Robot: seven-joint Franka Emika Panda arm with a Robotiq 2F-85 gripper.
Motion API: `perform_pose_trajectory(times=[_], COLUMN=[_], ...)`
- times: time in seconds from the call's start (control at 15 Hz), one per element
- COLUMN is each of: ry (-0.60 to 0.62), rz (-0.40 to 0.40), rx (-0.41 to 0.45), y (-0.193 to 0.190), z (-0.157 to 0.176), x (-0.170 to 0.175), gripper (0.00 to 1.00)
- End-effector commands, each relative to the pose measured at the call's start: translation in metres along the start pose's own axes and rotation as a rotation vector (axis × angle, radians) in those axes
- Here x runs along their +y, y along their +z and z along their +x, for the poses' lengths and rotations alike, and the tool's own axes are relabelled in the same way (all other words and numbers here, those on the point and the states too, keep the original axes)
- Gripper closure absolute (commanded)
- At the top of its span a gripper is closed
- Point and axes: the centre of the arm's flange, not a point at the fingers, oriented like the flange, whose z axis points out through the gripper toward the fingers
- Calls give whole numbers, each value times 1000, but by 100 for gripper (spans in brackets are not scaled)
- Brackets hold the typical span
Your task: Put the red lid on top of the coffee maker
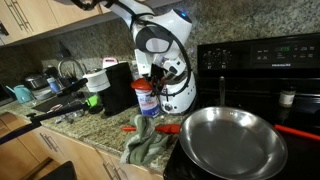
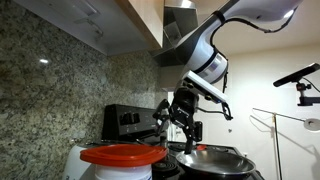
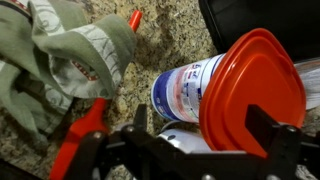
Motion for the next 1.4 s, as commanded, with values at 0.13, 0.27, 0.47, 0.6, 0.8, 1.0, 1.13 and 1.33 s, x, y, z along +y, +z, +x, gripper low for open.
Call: perform_pose_trajectory(times=[0.13,0.27,0.47,0.6,0.8,1.0,1.13,1.33], ry=[-90,-121,-123,-108,-111,-111,-111,-125], rz=[57,66,66,75,65,59,59,72], rx=[49,64,64,54,47,42,38,37], y=[2,2,2,4,13,23,26,31], z=[4,5,5,11,14,17,17,17], x=[-5,-8,-8,-7,-3,1,2,2], gripper=[0,0,0,0,0,0,0,0])
